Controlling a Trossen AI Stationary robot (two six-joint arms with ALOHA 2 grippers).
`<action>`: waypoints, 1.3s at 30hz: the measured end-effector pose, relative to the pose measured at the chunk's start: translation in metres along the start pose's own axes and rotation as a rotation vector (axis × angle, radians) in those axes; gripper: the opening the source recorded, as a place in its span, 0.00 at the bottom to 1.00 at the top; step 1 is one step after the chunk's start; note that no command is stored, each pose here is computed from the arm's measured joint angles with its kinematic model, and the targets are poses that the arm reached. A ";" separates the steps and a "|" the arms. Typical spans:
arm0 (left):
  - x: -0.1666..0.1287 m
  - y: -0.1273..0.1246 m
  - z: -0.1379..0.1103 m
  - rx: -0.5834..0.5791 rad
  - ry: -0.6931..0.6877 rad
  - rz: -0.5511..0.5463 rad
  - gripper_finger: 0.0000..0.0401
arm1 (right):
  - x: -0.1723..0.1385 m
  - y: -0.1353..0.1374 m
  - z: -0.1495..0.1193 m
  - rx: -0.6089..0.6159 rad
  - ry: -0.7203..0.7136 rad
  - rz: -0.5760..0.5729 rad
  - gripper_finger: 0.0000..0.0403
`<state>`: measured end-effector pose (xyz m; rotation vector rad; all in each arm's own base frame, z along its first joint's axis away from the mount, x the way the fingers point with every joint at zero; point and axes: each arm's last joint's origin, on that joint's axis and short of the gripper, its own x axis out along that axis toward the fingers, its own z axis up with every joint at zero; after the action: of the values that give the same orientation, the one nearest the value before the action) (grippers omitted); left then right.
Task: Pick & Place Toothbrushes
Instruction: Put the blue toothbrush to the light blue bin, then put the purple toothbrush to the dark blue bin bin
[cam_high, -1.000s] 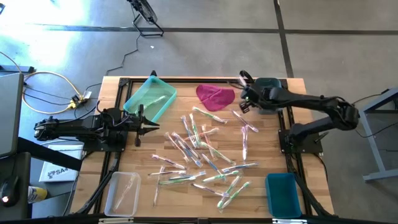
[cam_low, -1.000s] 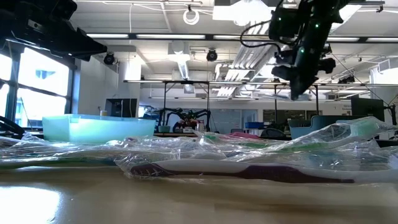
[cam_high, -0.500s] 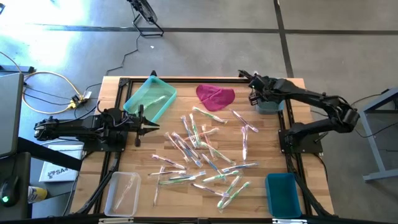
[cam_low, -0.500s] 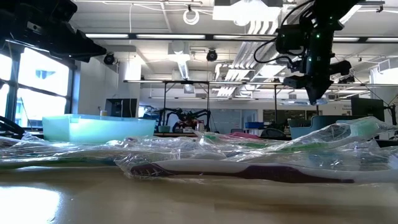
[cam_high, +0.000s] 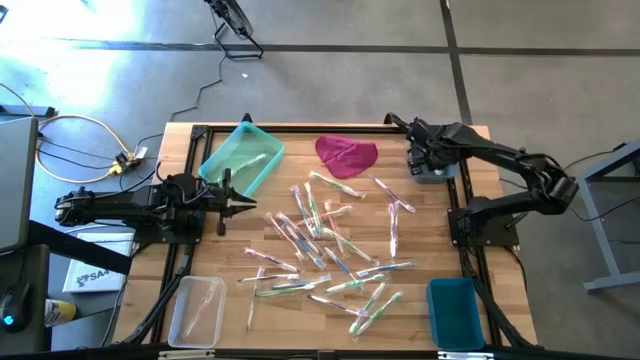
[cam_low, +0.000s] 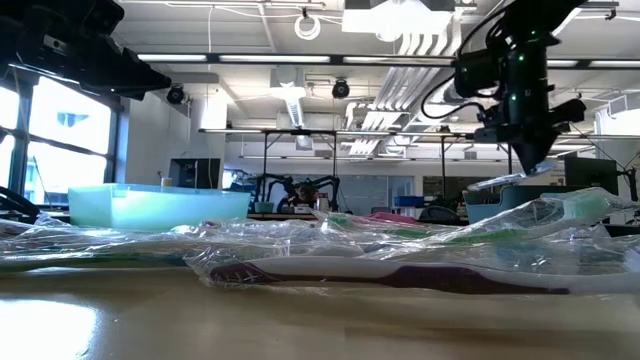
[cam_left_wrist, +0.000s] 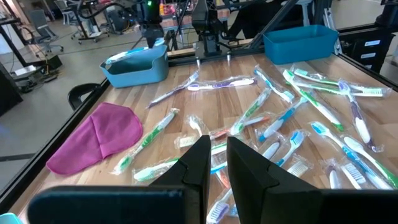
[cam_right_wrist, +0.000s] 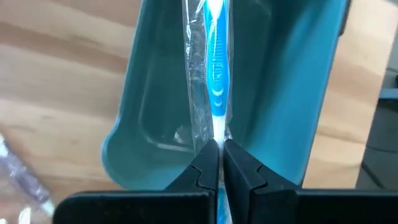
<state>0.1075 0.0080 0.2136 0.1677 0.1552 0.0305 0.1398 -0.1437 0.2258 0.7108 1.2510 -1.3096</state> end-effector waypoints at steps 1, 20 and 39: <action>0.000 0.000 0.000 0.000 0.000 0.000 0.12 | 0.000 -0.001 -0.001 0.006 0.011 -0.006 0.01; 0.000 0.000 0.000 -0.001 0.005 -0.001 0.12 | 0.000 -0.003 -0.004 0.024 0.028 -0.039 0.24; 0.000 0.000 0.000 -0.001 0.005 -0.001 0.12 | -0.011 0.033 0.014 -0.085 -0.145 0.392 0.21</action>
<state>0.1075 0.0079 0.2131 0.1670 0.1598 0.0302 0.1768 -0.1465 0.2312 0.7433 0.9847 -0.9624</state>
